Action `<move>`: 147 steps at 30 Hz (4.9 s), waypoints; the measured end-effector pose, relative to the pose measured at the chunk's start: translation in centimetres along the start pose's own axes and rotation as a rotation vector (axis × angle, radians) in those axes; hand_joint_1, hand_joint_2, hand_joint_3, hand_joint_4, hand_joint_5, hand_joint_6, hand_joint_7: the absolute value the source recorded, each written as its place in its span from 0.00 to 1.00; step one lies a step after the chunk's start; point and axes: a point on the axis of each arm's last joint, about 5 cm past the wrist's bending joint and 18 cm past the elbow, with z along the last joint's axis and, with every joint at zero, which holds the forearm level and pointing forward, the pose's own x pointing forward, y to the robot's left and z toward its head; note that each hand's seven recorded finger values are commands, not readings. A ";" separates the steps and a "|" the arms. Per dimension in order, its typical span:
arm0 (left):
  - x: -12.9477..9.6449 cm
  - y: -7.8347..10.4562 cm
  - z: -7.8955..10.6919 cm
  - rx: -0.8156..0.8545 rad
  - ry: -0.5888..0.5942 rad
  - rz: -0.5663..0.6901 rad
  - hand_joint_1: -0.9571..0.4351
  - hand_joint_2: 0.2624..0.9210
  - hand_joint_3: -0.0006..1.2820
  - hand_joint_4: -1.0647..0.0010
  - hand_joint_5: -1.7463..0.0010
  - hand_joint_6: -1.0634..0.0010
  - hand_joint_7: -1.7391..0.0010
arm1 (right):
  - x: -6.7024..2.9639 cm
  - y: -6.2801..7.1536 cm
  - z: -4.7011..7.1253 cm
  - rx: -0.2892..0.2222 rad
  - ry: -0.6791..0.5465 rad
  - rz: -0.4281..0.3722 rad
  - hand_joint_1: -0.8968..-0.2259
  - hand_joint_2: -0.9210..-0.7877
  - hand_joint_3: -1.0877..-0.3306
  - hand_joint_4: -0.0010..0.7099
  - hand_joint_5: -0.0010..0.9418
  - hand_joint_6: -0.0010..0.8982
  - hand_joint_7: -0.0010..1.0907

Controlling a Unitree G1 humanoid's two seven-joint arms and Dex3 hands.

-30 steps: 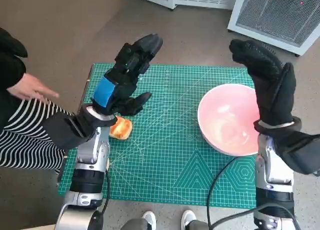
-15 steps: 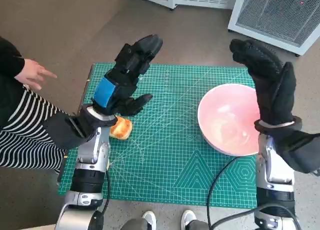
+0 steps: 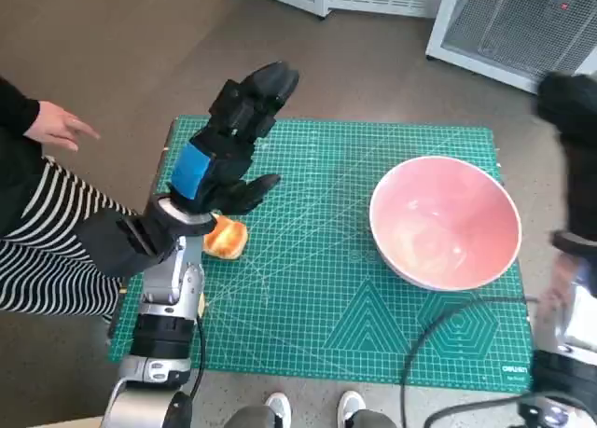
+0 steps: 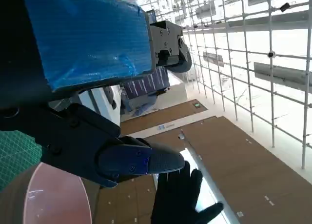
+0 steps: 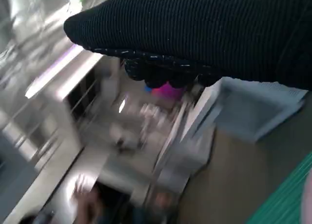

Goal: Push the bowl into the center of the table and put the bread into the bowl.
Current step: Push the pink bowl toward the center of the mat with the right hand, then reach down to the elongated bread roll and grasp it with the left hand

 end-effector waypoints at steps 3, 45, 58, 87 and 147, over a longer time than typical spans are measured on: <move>0.0 0.0 -0.1 -0.001 0.001 -0.001 0.20 1.00 0.25 1.00 0.89 1.00 0.71 | -0.67 -0.9 -0.8 -0.017 0.045 -0.071 0.34 0.00 0.52 0.11 0.00 0.00 0.39; -0.6 1.1 0.0 0.009 0.009 0.005 0.20 1.00 0.22 0.99 0.90 1.00 0.71 | -4.84 4.0 -8.6 0.226 0.656 -0.233 0.37 0.00 0.47 0.11 0.01 0.07 0.33; -1.5 1.4 0.2 0.036 0.012 0.019 0.20 1.00 0.22 0.98 0.90 1.00 0.70 | -4.50 8.0 -9.1 0.342 0.673 -0.105 0.34 0.00 0.45 0.09 0.00 0.06 0.31; -2.7 1.5 0.5 0.048 0.029 0.068 0.19 1.00 0.22 0.96 0.93 1.00 0.71 | -2.02 13.2 -8.4 0.484 0.650 0.031 0.30 0.00 0.52 0.07 0.00 0.06 0.29; 0.7 0.8 1.7 0.010 -0.035 -0.067 0.20 1.00 0.22 0.94 0.94 1.00 0.68 | 2.08 10.0 2.0 0.138 -0.152 0.367 0.20 0.00 0.52 0.19 0.01 0.00 0.49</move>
